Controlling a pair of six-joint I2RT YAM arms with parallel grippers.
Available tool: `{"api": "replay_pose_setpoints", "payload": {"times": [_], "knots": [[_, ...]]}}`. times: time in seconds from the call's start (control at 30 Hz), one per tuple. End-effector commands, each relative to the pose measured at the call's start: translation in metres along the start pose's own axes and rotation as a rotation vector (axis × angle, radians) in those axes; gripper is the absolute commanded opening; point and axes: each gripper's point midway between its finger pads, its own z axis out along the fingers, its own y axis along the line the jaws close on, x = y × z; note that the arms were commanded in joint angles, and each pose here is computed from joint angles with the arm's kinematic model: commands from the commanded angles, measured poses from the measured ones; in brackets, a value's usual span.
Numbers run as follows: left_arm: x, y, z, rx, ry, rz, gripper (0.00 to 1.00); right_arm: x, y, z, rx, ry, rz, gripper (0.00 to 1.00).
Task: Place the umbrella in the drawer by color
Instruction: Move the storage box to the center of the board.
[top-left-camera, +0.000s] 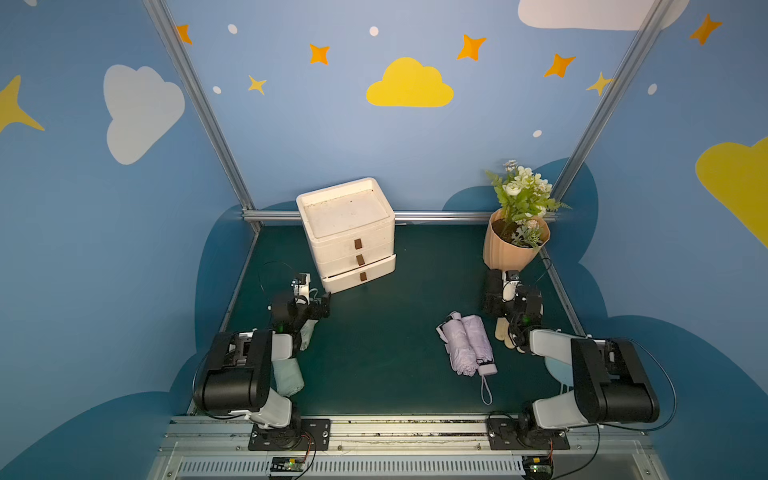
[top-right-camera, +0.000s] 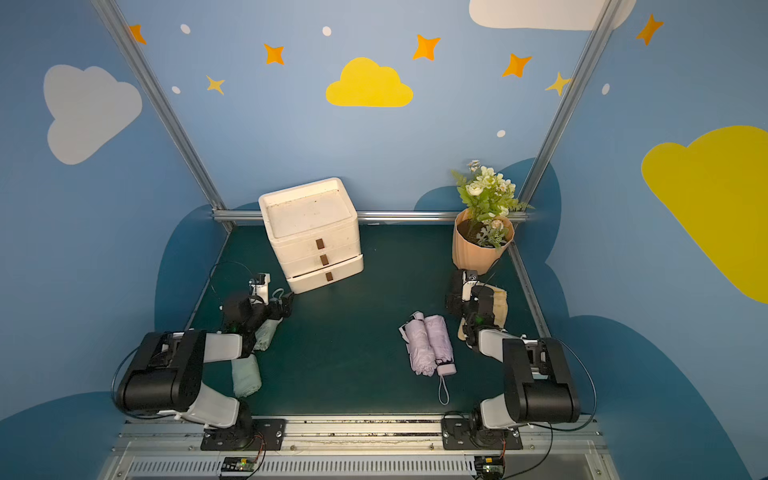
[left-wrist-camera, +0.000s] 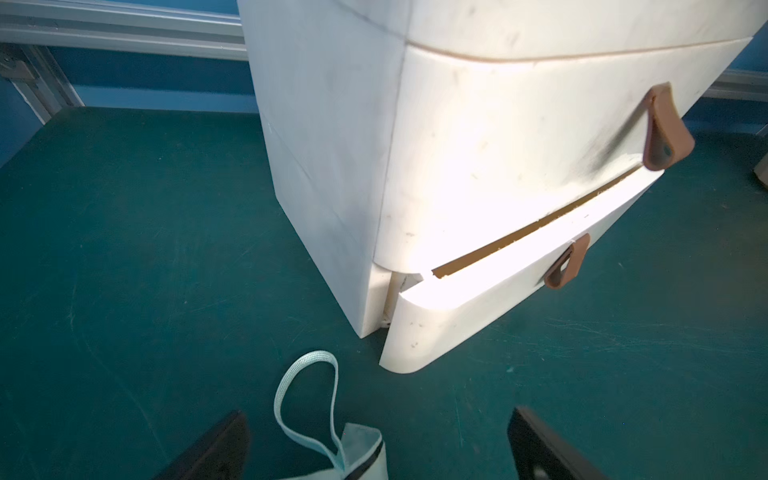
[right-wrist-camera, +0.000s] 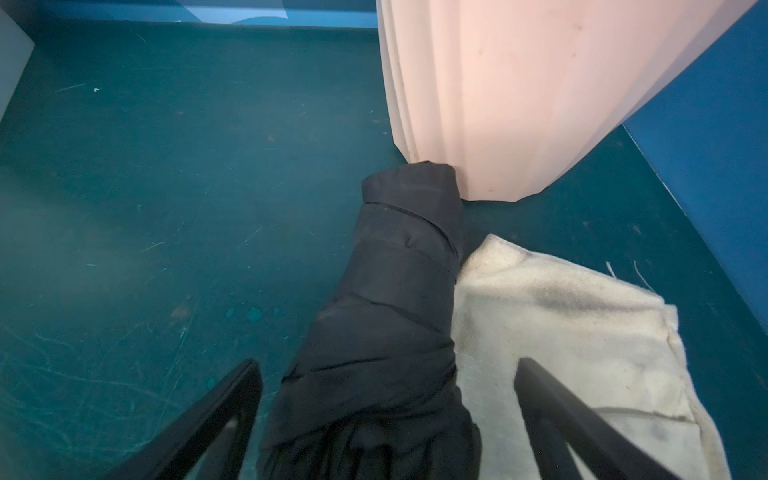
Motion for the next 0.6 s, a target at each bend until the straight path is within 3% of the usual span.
{"api": "replay_pose_setpoints", "payload": {"times": [0.0,0.33,0.47,0.57], "knots": [[-0.009,0.001,0.003,-0.006,-0.02,0.008,1.0,-0.01,-0.001,0.003,0.002,-0.027,0.001,0.99],[-0.012,0.002,0.003,-0.012,-0.029,0.005,1.0,-0.024,-0.011,-0.006,0.031,-0.015,0.054,0.99],[-0.028,0.008,-0.013,-0.071,-0.042,-0.011,1.0,-0.049,-0.013,-0.033,0.032,-0.059,0.083,0.99],[-0.053,0.012,-0.041,-0.136,-0.137,-0.021,1.0,-0.082,-0.001,-0.063,-0.051,-0.125,0.172,0.98]]}}
